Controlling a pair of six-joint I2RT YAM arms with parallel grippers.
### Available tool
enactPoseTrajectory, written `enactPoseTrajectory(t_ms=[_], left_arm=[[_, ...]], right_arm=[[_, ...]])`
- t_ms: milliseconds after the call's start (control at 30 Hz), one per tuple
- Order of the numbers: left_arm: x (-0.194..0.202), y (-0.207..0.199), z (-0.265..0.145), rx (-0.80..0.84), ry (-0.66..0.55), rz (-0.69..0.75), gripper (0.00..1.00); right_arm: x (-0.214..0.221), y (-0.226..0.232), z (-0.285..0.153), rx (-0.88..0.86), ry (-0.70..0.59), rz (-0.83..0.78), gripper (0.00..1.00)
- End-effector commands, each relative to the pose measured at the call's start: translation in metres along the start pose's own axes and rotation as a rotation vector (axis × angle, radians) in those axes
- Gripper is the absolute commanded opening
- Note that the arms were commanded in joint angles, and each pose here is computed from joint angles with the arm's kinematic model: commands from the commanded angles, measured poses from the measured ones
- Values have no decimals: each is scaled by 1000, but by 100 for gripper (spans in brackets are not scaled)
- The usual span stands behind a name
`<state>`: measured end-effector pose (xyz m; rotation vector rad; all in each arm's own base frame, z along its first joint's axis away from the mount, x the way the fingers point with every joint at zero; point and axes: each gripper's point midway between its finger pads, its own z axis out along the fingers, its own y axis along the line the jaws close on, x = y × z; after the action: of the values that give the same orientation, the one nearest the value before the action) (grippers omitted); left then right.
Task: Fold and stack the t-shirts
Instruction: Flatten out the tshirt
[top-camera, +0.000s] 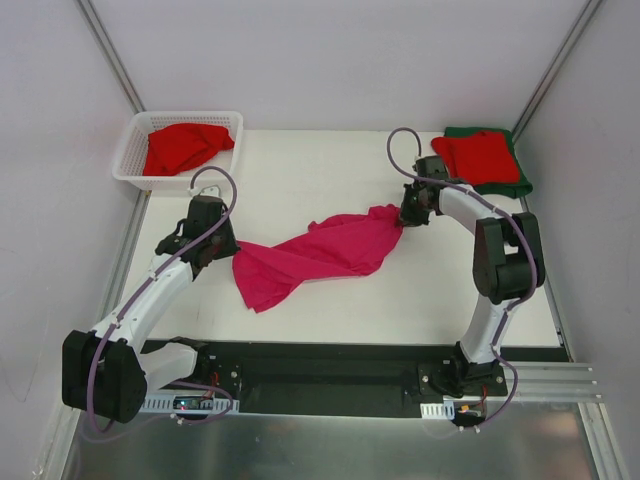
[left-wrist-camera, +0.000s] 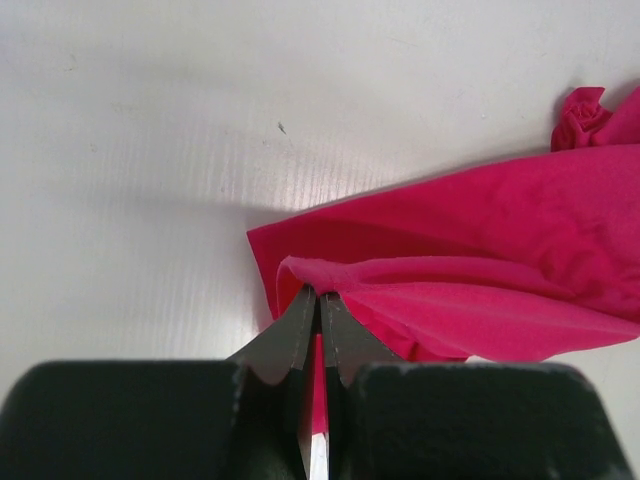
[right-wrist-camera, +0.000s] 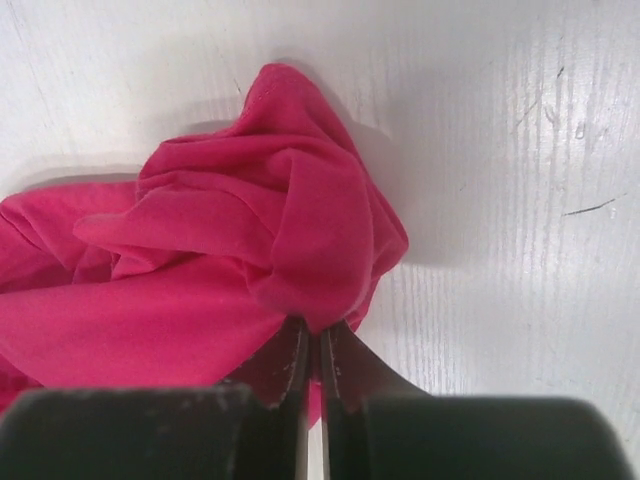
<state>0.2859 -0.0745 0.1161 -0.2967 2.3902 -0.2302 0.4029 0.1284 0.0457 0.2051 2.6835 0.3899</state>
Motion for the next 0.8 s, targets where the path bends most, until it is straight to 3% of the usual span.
enactPoseTrajectory(t_ms=[0,167,467,767], left_arm=[[-13,3,-12,-11,-45,-5,0],[-31,8,-31,-36,-95,7,0],[-56,10,-68,-42,-194,15,0],[-66,14,-90,-56,-247,13,0]], right_arm=[[-24,2,-23,7,-95,-15,1],[-37,-14,-55,89,-183,-6,1],[-70,-28,-149,208,-432,-19,1],[-68,-28,-185,209,-465,-18,1]])
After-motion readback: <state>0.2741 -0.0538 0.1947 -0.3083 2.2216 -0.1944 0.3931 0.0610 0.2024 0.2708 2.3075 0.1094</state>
